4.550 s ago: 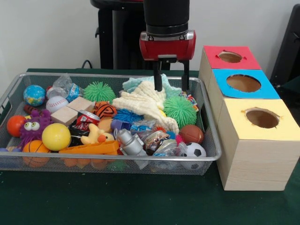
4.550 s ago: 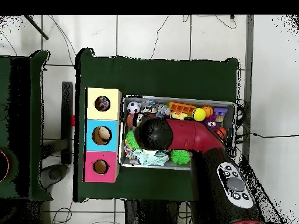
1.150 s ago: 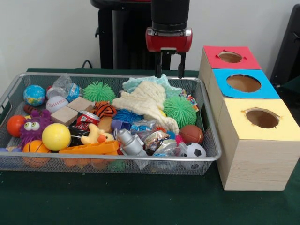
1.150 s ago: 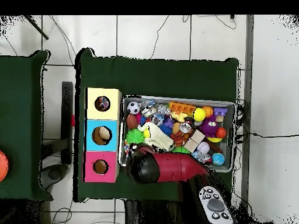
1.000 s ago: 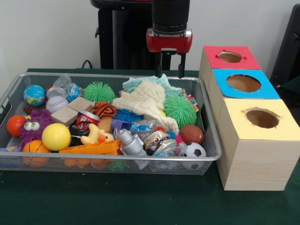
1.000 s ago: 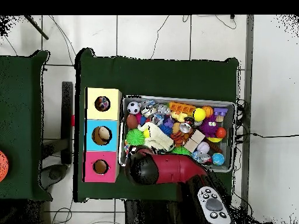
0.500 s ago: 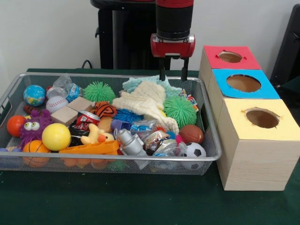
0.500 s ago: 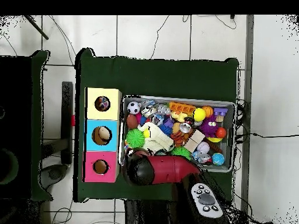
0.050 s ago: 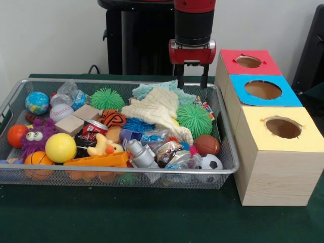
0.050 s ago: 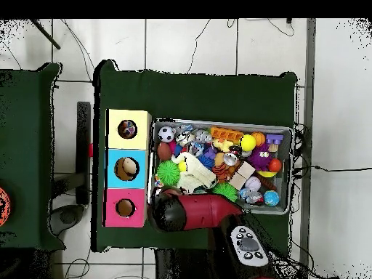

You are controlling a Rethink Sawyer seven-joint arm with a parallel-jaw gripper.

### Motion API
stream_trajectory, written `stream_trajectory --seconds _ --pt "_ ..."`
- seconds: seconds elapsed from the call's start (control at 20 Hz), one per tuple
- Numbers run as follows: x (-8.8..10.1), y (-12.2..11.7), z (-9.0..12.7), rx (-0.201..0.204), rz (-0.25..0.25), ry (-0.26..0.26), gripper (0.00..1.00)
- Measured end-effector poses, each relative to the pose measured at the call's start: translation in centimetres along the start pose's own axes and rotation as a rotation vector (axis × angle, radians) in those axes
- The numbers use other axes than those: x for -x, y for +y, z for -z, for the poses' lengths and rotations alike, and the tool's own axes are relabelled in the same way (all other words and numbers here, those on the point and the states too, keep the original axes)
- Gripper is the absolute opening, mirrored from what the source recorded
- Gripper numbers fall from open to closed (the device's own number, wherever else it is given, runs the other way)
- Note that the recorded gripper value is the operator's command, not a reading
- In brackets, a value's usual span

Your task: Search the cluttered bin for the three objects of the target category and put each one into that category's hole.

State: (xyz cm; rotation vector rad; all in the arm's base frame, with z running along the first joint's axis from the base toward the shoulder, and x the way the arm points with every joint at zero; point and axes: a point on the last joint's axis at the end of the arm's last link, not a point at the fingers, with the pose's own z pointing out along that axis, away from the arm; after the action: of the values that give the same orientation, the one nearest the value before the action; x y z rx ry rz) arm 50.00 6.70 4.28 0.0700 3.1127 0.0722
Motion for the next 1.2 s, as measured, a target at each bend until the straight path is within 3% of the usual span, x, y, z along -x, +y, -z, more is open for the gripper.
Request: stream_trajectory --seconds 0.7,1.2 --pt "-1.5 0.3 -3.5 0.014 -0.006 0.026 1.0" --pt "-2.3 0.8 -4.3 0.009 0.005 0.039 1.0"
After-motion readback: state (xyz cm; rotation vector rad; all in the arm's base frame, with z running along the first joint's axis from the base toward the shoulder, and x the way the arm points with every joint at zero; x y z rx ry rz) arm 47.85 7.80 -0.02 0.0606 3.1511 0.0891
